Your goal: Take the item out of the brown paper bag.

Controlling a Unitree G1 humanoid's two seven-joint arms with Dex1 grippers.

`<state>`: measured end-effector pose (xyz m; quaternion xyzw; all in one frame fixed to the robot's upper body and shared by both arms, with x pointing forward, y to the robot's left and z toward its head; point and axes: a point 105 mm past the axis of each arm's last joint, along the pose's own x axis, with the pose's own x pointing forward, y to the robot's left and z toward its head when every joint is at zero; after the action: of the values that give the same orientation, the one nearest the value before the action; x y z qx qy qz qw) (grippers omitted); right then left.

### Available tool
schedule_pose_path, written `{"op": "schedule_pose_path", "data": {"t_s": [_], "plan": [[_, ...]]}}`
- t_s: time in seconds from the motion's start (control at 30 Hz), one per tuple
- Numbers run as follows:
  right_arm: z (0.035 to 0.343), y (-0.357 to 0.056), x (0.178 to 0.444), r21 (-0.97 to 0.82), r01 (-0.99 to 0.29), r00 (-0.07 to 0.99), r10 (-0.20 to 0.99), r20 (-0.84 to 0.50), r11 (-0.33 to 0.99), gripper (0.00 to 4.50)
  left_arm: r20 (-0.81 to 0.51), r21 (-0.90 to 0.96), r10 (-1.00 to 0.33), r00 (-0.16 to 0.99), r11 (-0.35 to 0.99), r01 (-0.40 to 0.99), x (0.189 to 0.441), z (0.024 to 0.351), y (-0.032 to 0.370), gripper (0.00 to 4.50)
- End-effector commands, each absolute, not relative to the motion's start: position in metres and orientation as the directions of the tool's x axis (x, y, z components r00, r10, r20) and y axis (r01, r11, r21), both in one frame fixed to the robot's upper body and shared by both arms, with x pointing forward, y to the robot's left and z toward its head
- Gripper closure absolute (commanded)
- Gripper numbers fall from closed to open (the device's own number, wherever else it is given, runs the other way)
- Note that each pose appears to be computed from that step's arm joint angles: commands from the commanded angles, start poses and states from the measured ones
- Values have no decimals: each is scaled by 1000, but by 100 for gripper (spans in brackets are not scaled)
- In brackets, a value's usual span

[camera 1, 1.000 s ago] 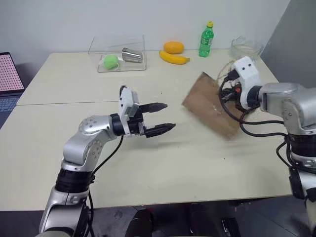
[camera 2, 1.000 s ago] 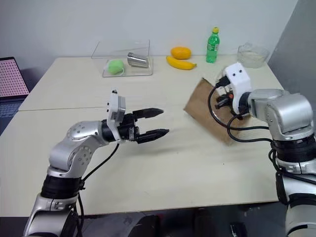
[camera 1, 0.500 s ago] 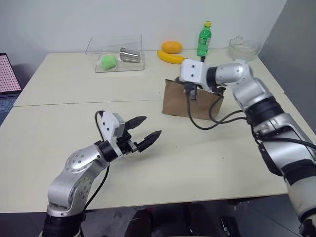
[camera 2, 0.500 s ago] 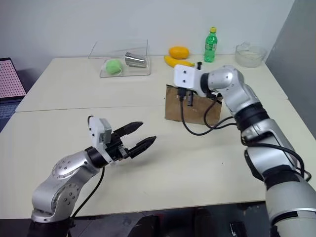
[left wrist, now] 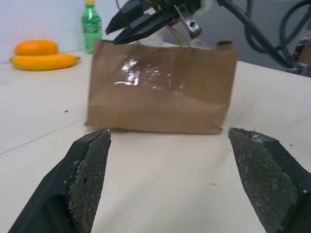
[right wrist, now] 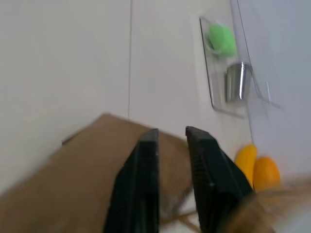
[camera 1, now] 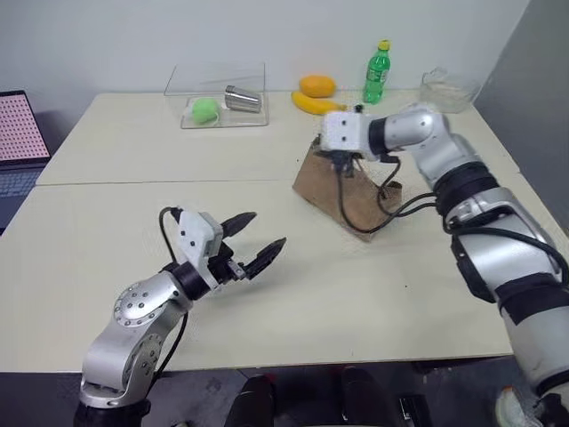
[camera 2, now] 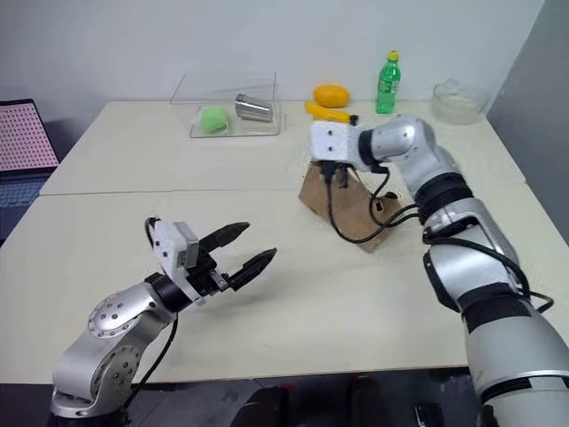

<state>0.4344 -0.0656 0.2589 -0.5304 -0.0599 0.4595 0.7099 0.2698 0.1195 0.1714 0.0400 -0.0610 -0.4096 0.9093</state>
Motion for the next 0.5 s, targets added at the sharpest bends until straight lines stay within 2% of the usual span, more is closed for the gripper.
{"op": "schedule_pose_path", "data": {"t_s": [0.03,0.13,0.27,0.5], "plan": [[278,-87,430,-784,-607,609,708,-358,126,249,102,167,-818,566,575,801,267,183,106,44],[282,-104,419,-744,-627,648,684,-335,231,148,104,173,-844,526,537,826,271,187,100,44],[272,-123,393,-608,-694,682,622,-385,384,11,92,187,-894,438,448,874,273,191,89,44],[250,-122,369,-427,-750,661,594,-458,505,11,80,215,-936,343,352,911,276,194,79,44]]}}
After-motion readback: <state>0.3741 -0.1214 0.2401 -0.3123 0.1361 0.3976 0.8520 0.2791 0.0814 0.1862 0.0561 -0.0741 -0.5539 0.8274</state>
